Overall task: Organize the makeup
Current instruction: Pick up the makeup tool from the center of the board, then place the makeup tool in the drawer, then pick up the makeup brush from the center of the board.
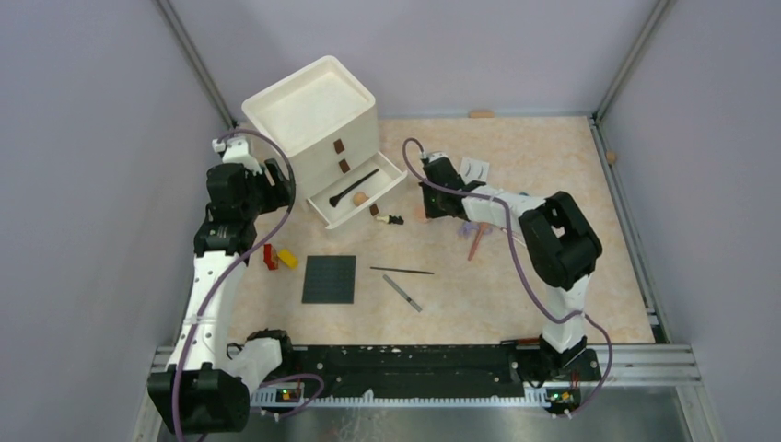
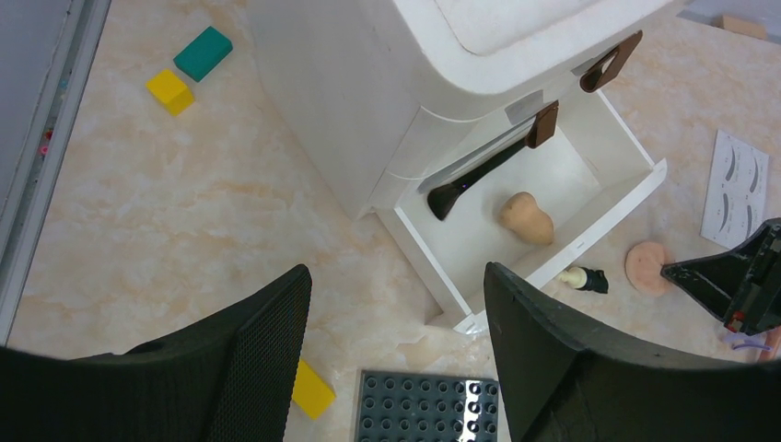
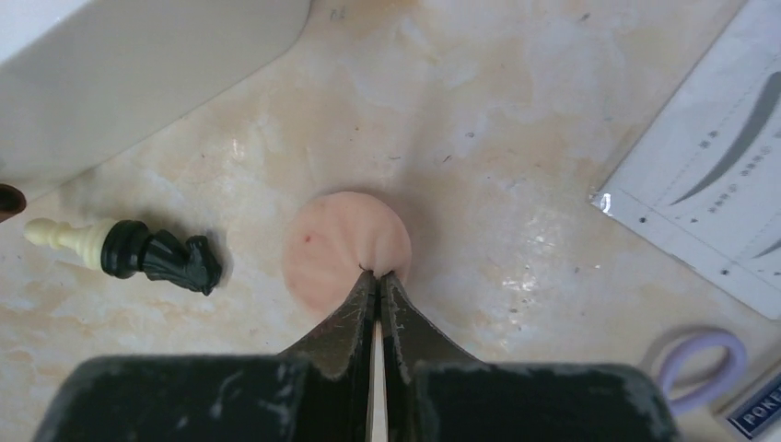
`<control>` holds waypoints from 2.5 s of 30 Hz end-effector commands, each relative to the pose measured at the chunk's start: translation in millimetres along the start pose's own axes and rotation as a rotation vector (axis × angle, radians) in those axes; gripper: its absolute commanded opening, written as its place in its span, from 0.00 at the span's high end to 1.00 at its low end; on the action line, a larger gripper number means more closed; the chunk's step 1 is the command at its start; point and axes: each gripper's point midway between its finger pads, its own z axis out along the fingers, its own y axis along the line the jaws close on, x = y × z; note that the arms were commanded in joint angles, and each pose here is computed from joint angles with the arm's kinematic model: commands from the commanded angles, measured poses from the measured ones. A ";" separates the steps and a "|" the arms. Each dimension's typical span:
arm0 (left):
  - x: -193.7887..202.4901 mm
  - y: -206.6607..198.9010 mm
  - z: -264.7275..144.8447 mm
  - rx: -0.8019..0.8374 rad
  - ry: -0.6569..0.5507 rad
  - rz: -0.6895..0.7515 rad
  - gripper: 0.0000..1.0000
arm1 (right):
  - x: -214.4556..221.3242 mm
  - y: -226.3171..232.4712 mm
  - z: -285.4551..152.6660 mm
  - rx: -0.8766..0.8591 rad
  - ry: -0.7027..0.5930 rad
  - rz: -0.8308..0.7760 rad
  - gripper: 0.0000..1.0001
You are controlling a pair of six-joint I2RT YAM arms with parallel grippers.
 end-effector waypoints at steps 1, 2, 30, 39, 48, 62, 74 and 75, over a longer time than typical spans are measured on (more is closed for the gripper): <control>-12.9 -1.7 -6.1 0.004 -0.057 0.018 0.26 | -65.8 -0.4 -43.9 0.001 -0.213 -0.055 1.00; -13.1 -2.0 -6.3 0.006 -0.058 0.018 0.26 | -75.3 5.7 -51.3 -0.021 -0.242 -0.074 1.00; -12.6 -4.2 -6.9 0.020 -0.062 0.022 0.25 | -93.8 102.1 -102.4 -0.343 -0.346 -0.423 0.57; -13.5 -3.4 -7.0 0.017 -0.065 0.023 0.25 | 21.8 91.5 -117.5 -0.563 -0.022 -0.726 0.52; -12.1 -3.3 -5.9 0.018 -0.059 0.023 0.25 | 88.2 101.9 -115.6 -0.724 0.014 -0.893 0.53; -12.5 -2.9 -6.4 0.015 -0.061 0.025 0.25 | 105.0 110.8 -93.0 -0.740 0.033 -0.925 0.54; -14.7 -3.1 -8.5 0.015 -0.071 0.024 0.25 | 134.4 110.4 -66.3 -0.630 0.170 -1.026 0.63; -14.4 -3.0 -8.2 0.014 -0.069 0.025 0.25 | 136.4 108.4 -64.6 -0.621 0.183 -1.030 0.67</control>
